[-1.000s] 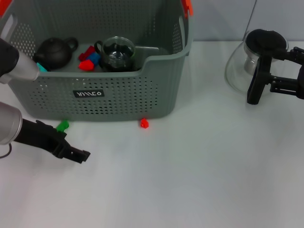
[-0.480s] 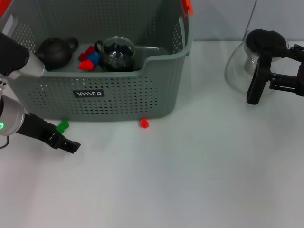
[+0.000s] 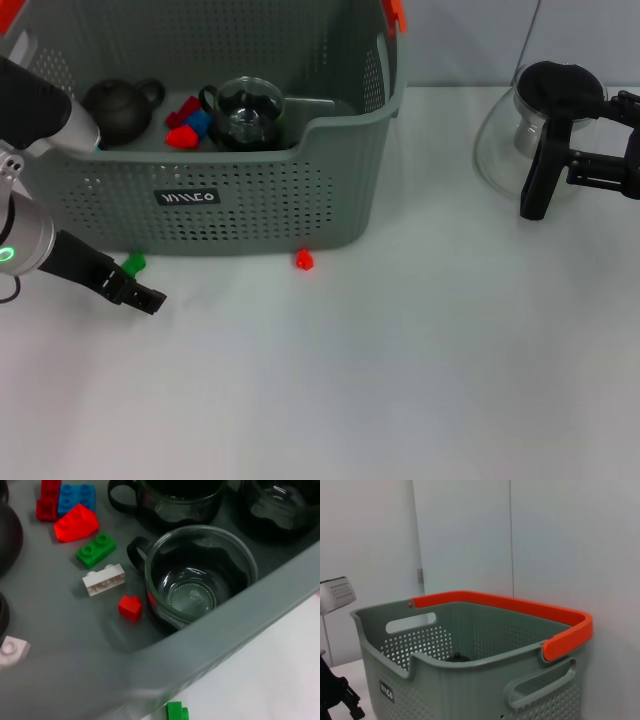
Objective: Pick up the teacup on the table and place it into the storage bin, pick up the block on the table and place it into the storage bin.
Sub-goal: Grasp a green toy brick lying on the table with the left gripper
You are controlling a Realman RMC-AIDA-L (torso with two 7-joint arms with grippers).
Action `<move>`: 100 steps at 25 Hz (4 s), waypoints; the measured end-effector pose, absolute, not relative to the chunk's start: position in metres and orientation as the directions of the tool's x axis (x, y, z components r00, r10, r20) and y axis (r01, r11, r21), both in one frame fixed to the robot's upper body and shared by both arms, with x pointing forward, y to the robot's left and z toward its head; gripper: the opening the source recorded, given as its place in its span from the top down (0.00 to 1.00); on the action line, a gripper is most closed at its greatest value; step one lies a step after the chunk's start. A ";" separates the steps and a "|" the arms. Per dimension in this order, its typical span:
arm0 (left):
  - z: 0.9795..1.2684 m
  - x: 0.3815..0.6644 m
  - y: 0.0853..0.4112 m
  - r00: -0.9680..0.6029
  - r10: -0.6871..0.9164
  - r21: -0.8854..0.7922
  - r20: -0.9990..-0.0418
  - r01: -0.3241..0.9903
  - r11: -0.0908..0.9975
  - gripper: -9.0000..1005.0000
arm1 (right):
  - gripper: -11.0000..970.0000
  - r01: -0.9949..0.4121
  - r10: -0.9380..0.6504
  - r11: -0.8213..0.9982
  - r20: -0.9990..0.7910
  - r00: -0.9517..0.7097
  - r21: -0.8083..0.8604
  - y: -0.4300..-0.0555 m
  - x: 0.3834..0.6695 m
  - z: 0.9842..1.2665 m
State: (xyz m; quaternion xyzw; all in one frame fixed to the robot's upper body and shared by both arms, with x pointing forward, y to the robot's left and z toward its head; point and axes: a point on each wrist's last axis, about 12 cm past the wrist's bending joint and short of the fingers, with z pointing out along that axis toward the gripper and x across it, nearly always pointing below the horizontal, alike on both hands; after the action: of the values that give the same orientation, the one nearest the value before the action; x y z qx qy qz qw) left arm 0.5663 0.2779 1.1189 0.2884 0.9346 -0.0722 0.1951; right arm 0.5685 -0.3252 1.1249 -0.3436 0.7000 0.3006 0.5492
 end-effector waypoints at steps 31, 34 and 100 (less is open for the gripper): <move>1.109 0.574 0.274 -0.791 0.476 -0.009 -0.384 0.519 0.855 0.07 | 0.06 -0.813 -0.150 0.580 -0.975 -0.163 0.047 -0.325 0.565 1.123; 1.108 0.575 0.272 -0.791 0.479 -0.014 -0.380 0.522 0.853 0.07 | 0.06 -0.813 -0.150 0.580 -0.975 -0.163 0.047 -0.325 0.565 1.122; 1.237 0.572 0.266 -0.679 0.393 -0.401 -0.620 0.705 0.585 0.86 | 0.06 -0.822 -0.161 0.569 -0.979 -0.128 0.014 -0.324 0.567 1.127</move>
State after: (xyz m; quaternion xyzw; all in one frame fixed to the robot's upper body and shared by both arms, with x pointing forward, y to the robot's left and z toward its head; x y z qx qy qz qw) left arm 0.5715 0.2659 1.2370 0.3203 0.8570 -0.3241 0.2406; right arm 0.5672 -0.3245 1.1272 -0.3563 0.6895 0.2974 0.5560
